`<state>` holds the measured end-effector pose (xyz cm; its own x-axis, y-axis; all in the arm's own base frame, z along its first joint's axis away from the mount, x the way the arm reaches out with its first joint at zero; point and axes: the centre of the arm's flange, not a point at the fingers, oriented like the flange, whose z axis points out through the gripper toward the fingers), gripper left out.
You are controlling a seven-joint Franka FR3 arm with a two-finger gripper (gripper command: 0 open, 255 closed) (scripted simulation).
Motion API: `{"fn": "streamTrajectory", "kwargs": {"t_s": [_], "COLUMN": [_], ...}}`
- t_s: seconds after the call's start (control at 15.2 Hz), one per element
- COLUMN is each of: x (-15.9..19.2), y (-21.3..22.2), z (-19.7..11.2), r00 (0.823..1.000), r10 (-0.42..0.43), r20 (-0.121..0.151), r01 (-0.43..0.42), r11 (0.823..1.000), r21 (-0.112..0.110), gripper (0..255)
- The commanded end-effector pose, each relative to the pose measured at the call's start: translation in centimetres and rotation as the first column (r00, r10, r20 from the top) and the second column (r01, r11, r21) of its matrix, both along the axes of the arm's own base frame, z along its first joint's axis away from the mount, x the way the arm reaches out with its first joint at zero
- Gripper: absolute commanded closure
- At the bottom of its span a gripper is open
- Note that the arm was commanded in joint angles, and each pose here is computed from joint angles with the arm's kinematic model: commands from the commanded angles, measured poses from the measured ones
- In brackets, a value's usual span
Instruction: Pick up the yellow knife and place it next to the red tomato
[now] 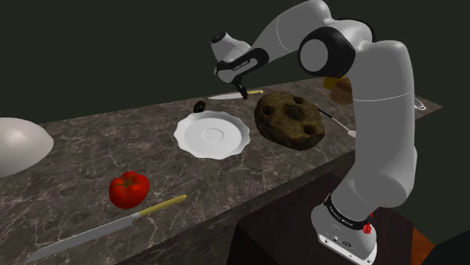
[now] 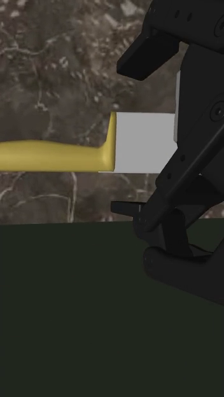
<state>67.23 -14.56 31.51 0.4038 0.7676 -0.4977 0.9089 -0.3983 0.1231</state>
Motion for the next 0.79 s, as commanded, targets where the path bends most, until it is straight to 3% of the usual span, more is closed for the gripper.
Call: {"fn": "streamTrajectory", "kwargs": {"t_s": [0.0,0.26,0.33,0.73], "x": [0.00,0.00,0.00,-0.04], "y": [-0.02,-0.02,-0.02,-0.14], "z": [-0.10,-0.09,-0.09,-0.20], "r00": [1.000,1.000,1.000,1.000], "r10": [0.000,0.000,0.000,0.000], "r20": [0.000,0.000,0.000,0.000], "r01": [0.000,0.000,0.000,0.000], "r11": [1.000,1.000,1.000,1.000], "r21": [0.000,0.000,0.000,0.000], "gripper": [0,0,255,255]}}
